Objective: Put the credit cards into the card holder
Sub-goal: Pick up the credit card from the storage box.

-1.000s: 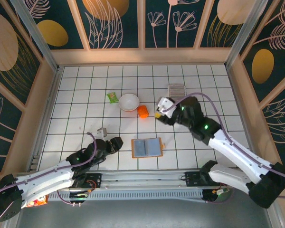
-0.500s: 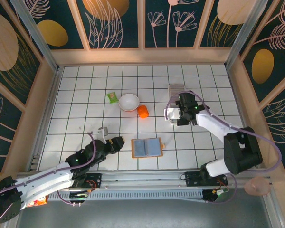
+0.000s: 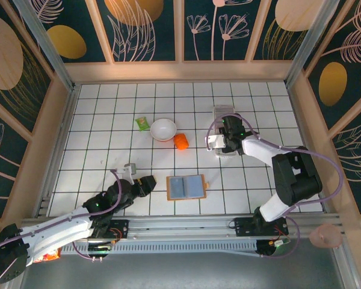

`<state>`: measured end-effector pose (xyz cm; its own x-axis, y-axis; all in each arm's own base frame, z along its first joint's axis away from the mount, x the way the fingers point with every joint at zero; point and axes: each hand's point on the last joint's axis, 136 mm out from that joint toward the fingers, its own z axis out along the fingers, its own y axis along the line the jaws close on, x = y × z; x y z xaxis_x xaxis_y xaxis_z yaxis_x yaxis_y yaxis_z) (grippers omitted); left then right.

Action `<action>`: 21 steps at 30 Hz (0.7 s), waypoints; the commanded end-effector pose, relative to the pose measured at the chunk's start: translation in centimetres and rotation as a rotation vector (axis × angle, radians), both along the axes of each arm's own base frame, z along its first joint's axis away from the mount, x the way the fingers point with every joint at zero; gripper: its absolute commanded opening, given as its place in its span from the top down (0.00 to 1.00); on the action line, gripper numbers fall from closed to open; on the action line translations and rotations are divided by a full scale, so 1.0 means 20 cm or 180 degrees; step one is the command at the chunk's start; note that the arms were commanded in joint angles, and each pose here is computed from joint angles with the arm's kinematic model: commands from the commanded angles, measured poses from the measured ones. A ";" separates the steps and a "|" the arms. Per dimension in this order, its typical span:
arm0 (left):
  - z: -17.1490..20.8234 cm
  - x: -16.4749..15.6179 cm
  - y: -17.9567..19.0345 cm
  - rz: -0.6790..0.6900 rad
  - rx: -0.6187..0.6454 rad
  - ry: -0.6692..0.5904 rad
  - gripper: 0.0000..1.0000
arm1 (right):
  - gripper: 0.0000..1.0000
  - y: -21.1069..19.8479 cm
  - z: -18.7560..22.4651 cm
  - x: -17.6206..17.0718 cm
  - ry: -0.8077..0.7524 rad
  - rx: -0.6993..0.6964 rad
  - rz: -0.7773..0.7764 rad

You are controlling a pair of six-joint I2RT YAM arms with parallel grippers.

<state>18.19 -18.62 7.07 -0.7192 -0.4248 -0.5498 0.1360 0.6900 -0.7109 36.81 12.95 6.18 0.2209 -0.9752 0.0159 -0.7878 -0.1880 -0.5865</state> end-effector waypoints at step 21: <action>-0.02 -0.02 -0.01 0.0019 -0.0213 0.0079 0.50 | 0.83 -0.01 0.19 0.04 -0.0385 0.0105 -0.0040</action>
<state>18.16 -18.76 7.05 -0.7241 -0.4584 -0.5153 0.1114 0.6596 -0.7433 36.49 12.82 8.07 0.2178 -0.9760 0.0074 -0.7666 -0.1758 -0.6176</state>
